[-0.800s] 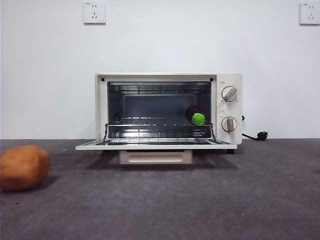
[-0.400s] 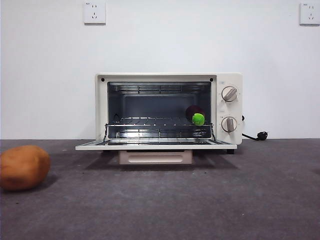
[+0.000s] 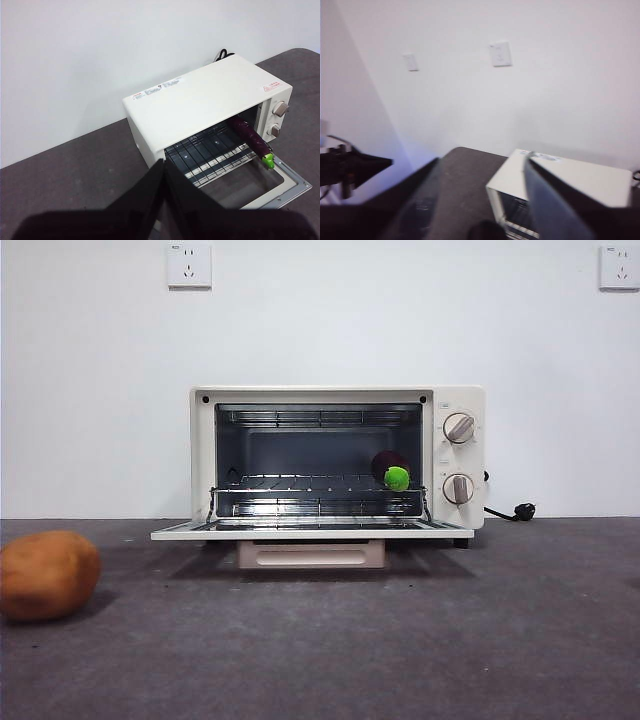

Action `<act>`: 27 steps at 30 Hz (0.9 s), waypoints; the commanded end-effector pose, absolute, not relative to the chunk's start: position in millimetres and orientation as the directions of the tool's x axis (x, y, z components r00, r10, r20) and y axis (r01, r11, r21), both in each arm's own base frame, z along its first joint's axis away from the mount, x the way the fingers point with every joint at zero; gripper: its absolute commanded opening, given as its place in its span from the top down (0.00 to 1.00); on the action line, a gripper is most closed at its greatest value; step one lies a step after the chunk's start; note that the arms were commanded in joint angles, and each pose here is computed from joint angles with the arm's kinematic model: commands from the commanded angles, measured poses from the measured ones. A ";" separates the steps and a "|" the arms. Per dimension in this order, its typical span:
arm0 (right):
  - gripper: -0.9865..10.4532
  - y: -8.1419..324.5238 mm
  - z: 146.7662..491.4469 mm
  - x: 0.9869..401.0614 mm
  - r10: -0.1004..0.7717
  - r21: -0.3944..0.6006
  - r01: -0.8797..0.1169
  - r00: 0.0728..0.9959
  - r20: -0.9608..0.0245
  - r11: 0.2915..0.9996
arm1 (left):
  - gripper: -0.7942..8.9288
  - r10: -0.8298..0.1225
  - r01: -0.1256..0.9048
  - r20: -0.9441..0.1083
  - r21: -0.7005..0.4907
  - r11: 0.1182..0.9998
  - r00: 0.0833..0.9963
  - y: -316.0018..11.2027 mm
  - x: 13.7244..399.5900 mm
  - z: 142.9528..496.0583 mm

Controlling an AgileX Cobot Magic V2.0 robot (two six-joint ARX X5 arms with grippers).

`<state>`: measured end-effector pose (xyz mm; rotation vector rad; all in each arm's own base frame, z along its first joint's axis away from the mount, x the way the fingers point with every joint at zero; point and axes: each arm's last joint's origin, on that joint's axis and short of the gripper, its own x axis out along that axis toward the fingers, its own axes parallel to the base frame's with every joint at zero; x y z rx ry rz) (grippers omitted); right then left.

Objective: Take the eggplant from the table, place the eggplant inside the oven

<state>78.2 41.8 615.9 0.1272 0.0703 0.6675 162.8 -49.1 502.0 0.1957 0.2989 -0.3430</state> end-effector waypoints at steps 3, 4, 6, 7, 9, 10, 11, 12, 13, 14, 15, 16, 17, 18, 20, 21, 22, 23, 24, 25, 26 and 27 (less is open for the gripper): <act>0.92 37.2 615.6 63.8 0.661 0.134 -0.653 0.750 -0.017 0.745 | 0.92 -0.304 0.362 -0.312 0.149 0.920 0.900 -51.1 167.8 500.9; 0.92 36.4 615.9 61.3 0.667 0.133 -0.660 0.745 -0.012 0.740 | 0.92 -0.304 0.362 -0.311 0.149 0.920 0.901 -51.5 169.1 500.9; 0.92 34.0 616.5 54.5 0.680 0.130 -0.674 0.734 0.001 0.727 | 0.92 -0.304 0.363 -0.313 0.150 0.920 0.900 -52.6 173.0 500.0; 0.92 33.0 616.8 51.5 0.687 0.128 -0.682 0.726 0.006 0.720 | 0.92 -0.305 0.366 -0.319 0.152 0.918 0.897 -53.4 175.4 499.0; 0.92 30.8 617.2 44.3 0.707 0.124 -0.704 0.707 0.019 0.700 | 0.92 -0.318 0.387 -0.338 0.158 0.909 0.885 -56.1 182.9 495.5; 0.92 29.6 617.3 41.0 0.713 0.122 -0.710 0.700 0.024 0.693 | 0.92 -0.326 0.396 -0.349 0.153 0.905 0.879 -57.6 187.1 493.5; 0.92 28.0 617.4 36.8 0.718 0.119 -0.716 0.695 0.031 0.688 | 0.92 -0.326 0.400 -0.364 0.150 0.904 0.873 -59.3 192.6 490.8; 0.92 26.1 617.5 32.5 0.718 0.117 -0.717 0.695 0.038 0.688 | 0.92 -0.323 0.401 -0.380 0.149 0.904 0.867 -61.1 198.8 487.6; 0.92 24.5 617.4 28.8 0.717 0.114 -0.717 0.695 0.044 0.688 | 0.92 -0.321 0.404 -0.395 0.147 0.903 0.861 -62.9 204.9 484.5; 0.92 23.5 617.1 26.5 0.717 0.112 -0.717 0.695 0.046 0.688 | 0.92 -0.320 0.408 -0.413 0.143 0.902 0.853 -65.0 211.7 480.6; 0.92 22.2 616.9 23.6 0.717 0.110 -0.718 0.695 0.050 0.688 | 0.92 -0.317 0.410 -0.431 0.140 0.901 0.845 -66.9 218.7 476.6; 0.92 20.2 616.8 18.9 0.717 0.107 -0.718 0.695 0.057 0.688 | 0.92 -0.317 0.414 -0.447 0.137 0.900 0.837 -68.7 224.7 472.9; 0.92 18.2 616.4 14.2 0.717 0.104 -0.719 0.694 0.064 0.687 | 0.92 -0.321 0.423 -0.465 0.131 0.897 0.825 -70.6 231.7 468.6; 0.92 16.4 615.9 9.9 0.717 0.102 -0.719 0.694 0.069 0.687 | 0.92 -0.330 0.434 -0.481 0.120 0.893 0.812 -72.0 238.4 464.3; 0.92 12.5 614.6 1.1 0.716 0.098 -0.720 0.694 0.078 0.687 | 0.92 -0.346 0.452 -0.511 0.096 0.887 0.787 -72.6 251.8 455.7; 0.92 10.7 613.7 -3.1 0.716 0.096 -0.720 0.694 0.081 0.687 | 0.92 -0.353 0.459 -0.526 0.080 0.885 0.773 -71.7 259.4 450.7; 0.92 9.1 612.8 -6.9 0.716 0.095 -0.720 0.693 0.084 0.687 | 0.92 -0.361 0.465 -0.540 0.065 0.883 0.760 -70.7 266.0 446.2; 0.92 7.3 611.6 -11.1 0.715 0.094 -0.721 0.693 0.087 0.687 | 0.92 -0.368 0.470 -0.556 0.045 0.882 0.745 -68.0 273.7 440.7; 0.92 5.5 610.3 -15.2 0.715 0.093 -0.721 0.693 0.089 0.687 | 0.92 -0.373 0.469 -0.573 0.021 0.883 0.730 -63.9 281.3 435.0; 0.92 3.9 609.2 -19.0 0.715 0.092 -0.720 0.693 0.091 0.687 | 0.92 -0.379 0.465 -0.586 -0.004 0.885 0.716 -59.5 287.8 429.9; 0.92 2.3 607.8 -22.7 0.715 0.092 -0.721 0.693 0.092 0.687 | 0.92 -0.388 0.460 -0.599 -0.038 0.887 0.700 -54.0 295.0 424.0; 0.92 0.6 606.3 -26.6 0.714 0.091 -0.720 0.694 0.093 0.688 | 0.92 -0.401 0.453 -0.609 -0.076 0.888 0.684 -47.7 301.9 418.3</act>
